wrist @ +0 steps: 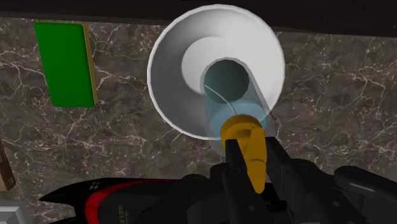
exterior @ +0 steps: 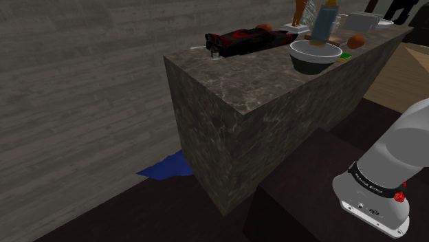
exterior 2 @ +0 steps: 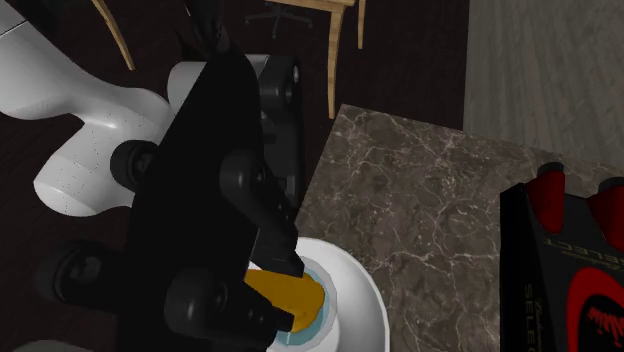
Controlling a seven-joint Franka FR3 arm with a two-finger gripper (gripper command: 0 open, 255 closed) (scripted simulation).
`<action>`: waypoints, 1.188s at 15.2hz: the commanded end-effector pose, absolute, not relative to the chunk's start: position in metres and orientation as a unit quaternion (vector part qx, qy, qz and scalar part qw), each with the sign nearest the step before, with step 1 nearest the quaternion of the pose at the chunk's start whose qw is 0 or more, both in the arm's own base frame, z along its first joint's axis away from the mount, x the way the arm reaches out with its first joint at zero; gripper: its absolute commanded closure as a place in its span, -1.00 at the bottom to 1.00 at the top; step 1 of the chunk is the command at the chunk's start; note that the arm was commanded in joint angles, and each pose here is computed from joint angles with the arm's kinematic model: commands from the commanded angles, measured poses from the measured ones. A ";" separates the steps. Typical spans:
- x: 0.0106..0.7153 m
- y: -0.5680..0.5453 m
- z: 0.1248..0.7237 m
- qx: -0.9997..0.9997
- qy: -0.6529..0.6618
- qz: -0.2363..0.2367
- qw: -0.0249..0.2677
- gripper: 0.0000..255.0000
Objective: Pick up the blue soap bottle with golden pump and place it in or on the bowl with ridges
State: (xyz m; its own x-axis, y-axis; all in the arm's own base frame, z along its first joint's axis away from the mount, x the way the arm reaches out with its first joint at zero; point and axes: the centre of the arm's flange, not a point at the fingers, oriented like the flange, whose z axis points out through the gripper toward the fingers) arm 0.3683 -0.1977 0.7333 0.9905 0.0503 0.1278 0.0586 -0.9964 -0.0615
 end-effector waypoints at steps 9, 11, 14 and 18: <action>0.368 -0.197 0.705 -0.997 -0.027 -0.063 0.032 1.00; 0.368 -0.197 0.705 -0.997 -0.027 -0.063 0.032 1.00; 0.368 -0.197 0.705 -0.997 -0.027 -0.063 0.032 -1.00; 0.367 -0.198 0.718 -0.997 -0.027 -0.063 0.032 -1.00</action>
